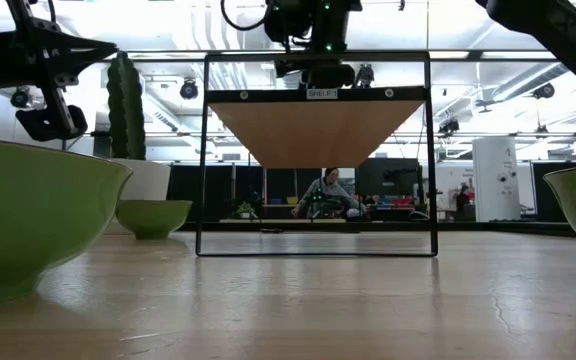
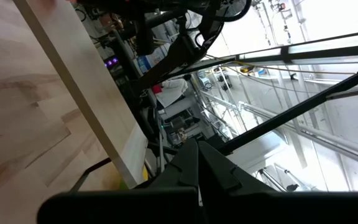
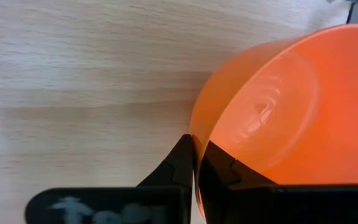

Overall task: Pick & Place Mini bowls
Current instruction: Put the light orange bowl on the shelf

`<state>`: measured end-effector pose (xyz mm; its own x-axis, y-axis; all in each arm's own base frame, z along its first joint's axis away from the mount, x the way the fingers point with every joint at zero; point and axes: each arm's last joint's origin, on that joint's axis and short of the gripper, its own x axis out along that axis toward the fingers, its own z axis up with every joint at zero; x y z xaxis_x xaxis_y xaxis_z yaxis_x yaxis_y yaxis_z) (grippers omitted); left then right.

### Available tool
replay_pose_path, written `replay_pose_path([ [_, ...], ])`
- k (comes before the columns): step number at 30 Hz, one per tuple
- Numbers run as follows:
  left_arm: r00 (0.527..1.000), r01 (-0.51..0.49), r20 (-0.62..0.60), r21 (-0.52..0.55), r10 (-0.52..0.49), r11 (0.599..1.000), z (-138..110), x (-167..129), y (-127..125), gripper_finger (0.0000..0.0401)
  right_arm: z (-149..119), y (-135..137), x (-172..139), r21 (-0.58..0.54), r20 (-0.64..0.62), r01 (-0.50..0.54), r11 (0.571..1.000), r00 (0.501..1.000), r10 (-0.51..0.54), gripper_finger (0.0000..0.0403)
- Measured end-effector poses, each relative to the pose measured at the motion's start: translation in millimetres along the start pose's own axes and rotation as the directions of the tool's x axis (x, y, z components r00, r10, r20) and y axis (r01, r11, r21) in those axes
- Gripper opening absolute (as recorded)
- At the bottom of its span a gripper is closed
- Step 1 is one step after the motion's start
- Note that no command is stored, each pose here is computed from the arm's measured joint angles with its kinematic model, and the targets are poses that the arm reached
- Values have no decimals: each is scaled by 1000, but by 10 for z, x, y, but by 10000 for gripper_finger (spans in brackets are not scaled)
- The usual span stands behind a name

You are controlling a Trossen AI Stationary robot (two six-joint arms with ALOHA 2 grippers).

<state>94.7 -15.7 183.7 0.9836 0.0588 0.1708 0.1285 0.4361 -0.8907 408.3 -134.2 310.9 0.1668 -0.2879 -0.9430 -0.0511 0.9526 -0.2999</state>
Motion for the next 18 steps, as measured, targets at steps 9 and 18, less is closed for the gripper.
replay_pose_path([
  [9, 1000, 0, 0, 4, 0, 1000, 0, 0, 0, 0, 29, -6, 18, -21, 23, 11, 1000, 1000, -10, 8],
  [18, 1000, -1, 1, 5, 1, 1000, 0, 0, 0, 0, 21, 9, 19, -27, 26, -29, 999, 999, 29, 8],
])
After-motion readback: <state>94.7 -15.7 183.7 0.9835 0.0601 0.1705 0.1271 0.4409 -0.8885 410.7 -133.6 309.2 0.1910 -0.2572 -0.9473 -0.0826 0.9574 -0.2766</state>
